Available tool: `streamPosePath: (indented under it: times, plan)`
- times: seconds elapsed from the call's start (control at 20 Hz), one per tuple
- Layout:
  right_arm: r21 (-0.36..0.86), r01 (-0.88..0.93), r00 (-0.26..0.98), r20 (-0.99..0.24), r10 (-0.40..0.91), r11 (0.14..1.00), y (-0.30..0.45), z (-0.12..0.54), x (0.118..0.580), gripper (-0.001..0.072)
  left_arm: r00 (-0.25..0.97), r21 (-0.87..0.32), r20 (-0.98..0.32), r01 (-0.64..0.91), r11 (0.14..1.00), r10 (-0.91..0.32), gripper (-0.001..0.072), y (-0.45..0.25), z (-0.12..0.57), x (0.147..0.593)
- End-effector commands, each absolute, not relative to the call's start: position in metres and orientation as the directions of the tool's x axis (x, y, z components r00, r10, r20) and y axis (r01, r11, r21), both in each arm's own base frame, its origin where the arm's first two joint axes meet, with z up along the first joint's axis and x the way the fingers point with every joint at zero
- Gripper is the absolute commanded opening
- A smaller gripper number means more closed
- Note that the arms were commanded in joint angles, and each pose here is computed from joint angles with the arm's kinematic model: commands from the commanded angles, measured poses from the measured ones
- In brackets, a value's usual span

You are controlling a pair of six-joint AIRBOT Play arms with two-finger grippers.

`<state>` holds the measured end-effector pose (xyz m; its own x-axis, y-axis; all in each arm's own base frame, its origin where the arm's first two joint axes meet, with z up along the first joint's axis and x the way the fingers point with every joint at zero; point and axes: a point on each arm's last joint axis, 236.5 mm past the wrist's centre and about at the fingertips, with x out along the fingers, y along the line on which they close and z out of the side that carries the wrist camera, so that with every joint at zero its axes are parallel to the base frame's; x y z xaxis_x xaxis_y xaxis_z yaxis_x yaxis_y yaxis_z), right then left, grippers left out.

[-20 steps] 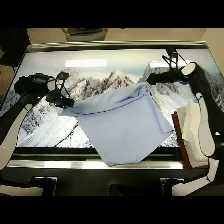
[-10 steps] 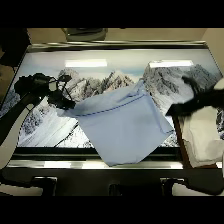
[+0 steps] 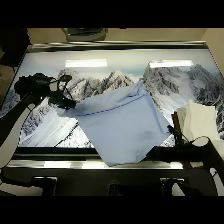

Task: Fold the shirts.

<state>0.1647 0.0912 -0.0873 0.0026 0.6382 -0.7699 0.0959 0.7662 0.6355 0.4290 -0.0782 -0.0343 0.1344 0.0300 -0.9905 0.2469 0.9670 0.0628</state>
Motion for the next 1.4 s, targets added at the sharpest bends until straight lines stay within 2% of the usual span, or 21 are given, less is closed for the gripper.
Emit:
streamPosePath:
  times: [0.0,0.1,0.25,0.3,0.4,0.45,0.5,0.55,0.65,0.7,0.8,0.85,0.9,0.95,1.0,1.05,1.15,1.2,1.3,1.35]
  plan:
    - [0.669,0.179,0.131,-0.743,0.656,0.721,0.103,-0.103,0.174,0.0697,0.131,0.053,-0.991,0.246,0.968,0.021,0.0036,-0.081,-0.039,0.430]
    - [0.693,0.201,0.183,-0.721,0.668,0.692,0.107,-0.100,0.185,0.0691,0.132,0.054,-0.991,0.243,0.969,0.022,0.0035,-0.079,-0.038,0.431]
    - [0.684,0.147,0.175,-0.729,0.662,0.715,0.130,-0.102,0.190,0.0686,0.130,0.053,-0.991,0.232,0.971,0.023,0.0036,-0.076,-0.039,0.431]
    - [0.675,0.128,0.179,-0.737,0.652,0.727,0.140,-0.104,0.192,0.0640,0.127,0.053,-0.992,0.229,0.972,0.024,0.0036,-0.076,-0.038,0.430]
    - [0.662,0.094,0.238,-0.740,0.629,0.744,0.156,-0.104,0.207,0.0462,0.108,0.052,-0.994,0.225,0.973,0.028,0.0036,-0.074,-0.036,0.426]
    - [0.672,0.081,0.257,-0.728,0.636,0.737,0.166,-0.101,0.211,0.0291,0.095,0.049,-0.995,0.224,0.973,0.028,0.0036,-0.073,-0.035,0.423]
    - [0.687,0.060,0.257,-0.712,0.653,0.725,0.175,-0.097,0.210,0.0088,0.076,0.049,-0.997,0.222,0.974,0.033,0.0036,-0.071,-0.034,0.419]
    - [0.690,-0.011,0.246,-0.700,0.671,0.724,0.183,-0.091,0.210,0.0055,0.052,0.048,-0.998,0.224,0.973,0.038,0.0036,-0.068,-0.033,0.414]
    - [0.642,-0.214,0.220,-0.703,0.677,0.736,0.186,-0.074,0.216,0.0054,-0.002,0.047,-0.999,0.206,0.977,0.048,0.0034,-0.059,-0.025,0.403]
    - [0.571,-0.318,0.218,-0.733,0.645,0.757,0.180,-0.061,0.225,0.0054,0.000,0.043,-0.999,0.196,0.980,0.044,0.0035,-0.056,-0.014,0.402]
    - [0.323,-0.495,0.293,-0.812,0.506,0.806,0.150,-0.015,0.260,0.0054,0.136,0.023,-0.991,0.169,0.985,0.000,0.0034,-0.055,0.033,0.419]
    - [0.137,-0.538,0.400,-0.827,0.395,0.832,0.124,0.025,0.287,0.0054,0.247,0.007,-0.968,0.148,0.989,-0.030,0.0034,-0.055,0.068,0.433]
    - [-0.050,-0.520,0.530,-0.802,0.276,0.853,0.095,0.076,0.313,0.0054,0.381,-0.019,-0.923,0.108,0.994,-0.059,0.0034,-0.052,0.115,0.445]
    - [-0.225,-0.443,0.673,-0.723,0.156,0.868,0.065,0.138,0.334,0.0054,0.521,-0.050,-0.850,0.063,0.997,-0.076,0.0035,-0.046,0.170,0.452]
    - [-0.376,-0.313,0.807,-0.589,0.036,0.872,0.033,0.215,0.346,0.0054,0.646,-0.079,-0.759,0.028,0.997,-0.078,0.0035,-0.038,0.225,0.452]
    - [-0.457,-0.181,0.892,-0.449,-0.050,0.871,0.009,0.285,0.344,0.0054,0.758,-0.104,-0.648,0.004,0.995,-0.071,0.0035,-0.029,0.283,0.444]
    - [-0.484,0.005,0.971,-0.208,-0.121,0.875,-0.016,0.403,0.310,0.0054,0.931,-0.173,-0.364,-0.024,0.985,-0.041,0.0035,-0.011,0.406,0.395]
    - [-0.465,0.042,0.982,-0.144,-0.122,0.884,-0.020,0.437,0.291,0.0054,0.975,-0.206,-0.222,-0.018,0.978,-0.028,0.0035,-0.006,0.456,0.361]
    - [-0.427,0.065,0.989,-0.090,-0.114,0.902,-0.023,0.472,0.261,0.0054,0.999,-0.241,0.038,0.037,0.970,-0.029,0.0034,-0.006,0.531,0.289]
    - [-0.416,0.064,0.989,-0.092,-0.112,0.907,-0.024,0.476,0.251,0.0054,0.993,-0.243,0.110,0.072,0.967,-0.046,0.0034,-0.011,0.550,0.261]
